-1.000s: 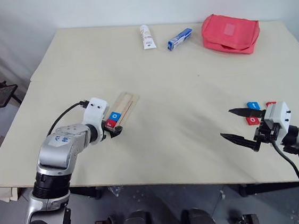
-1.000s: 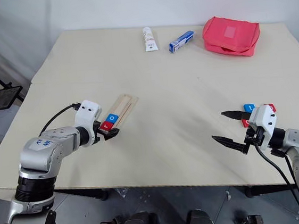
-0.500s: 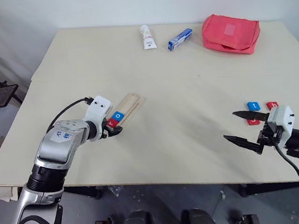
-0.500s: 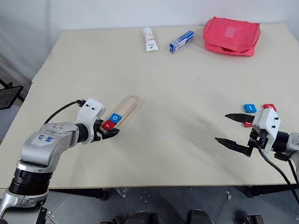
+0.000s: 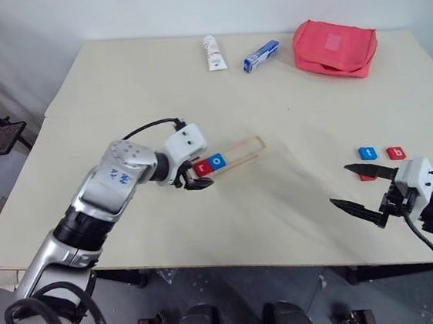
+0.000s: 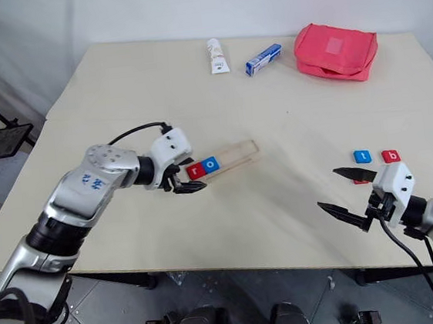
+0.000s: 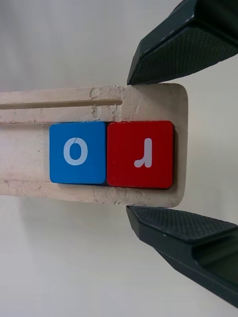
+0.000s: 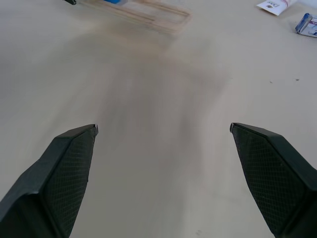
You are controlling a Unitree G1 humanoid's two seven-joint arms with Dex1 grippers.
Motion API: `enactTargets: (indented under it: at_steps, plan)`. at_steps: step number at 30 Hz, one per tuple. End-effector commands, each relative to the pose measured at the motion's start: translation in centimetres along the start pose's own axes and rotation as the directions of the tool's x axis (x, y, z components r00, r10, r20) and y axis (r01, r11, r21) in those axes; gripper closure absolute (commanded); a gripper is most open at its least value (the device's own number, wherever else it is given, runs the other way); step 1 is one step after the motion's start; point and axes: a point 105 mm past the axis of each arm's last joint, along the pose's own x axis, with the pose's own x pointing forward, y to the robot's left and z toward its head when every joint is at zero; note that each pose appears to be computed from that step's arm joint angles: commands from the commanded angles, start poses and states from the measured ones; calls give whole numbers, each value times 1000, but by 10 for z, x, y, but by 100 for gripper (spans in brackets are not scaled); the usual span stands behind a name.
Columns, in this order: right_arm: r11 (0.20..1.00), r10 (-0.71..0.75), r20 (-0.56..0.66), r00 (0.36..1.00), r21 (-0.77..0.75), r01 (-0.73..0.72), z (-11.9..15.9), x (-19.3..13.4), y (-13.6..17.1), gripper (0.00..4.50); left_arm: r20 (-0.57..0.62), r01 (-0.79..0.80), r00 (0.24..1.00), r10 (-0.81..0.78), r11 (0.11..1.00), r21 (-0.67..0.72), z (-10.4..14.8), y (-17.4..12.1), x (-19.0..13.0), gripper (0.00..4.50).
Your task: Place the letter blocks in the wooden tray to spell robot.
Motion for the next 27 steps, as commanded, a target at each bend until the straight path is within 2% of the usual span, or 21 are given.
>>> enactTargets:
  at_steps: [1,8,13,23,27]
  plan:
    - [998,-39,24,999,-53,41,13,-9,-5,0,26,56,998,-59,993,107,21,-4,7,112]
    - [991,-127,9,992,-36,127,9,-27,10,0,-12,234,971,-238,943,239,40,-35,44,112]
    - [986,-167,-16,986,-25,166,6,-36,20,0,-25,261,964,-265,923,283,43,-46,58,112]
    - [969,-245,-46,968,-17,245,6,-55,28,0,-24,303,951,-307,920,248,46,-73,78,112]
    - [967,-254,-51,966,-14,254,6,-56,30,0,-32,296,954,-298,922,251,45,-76,81,112]
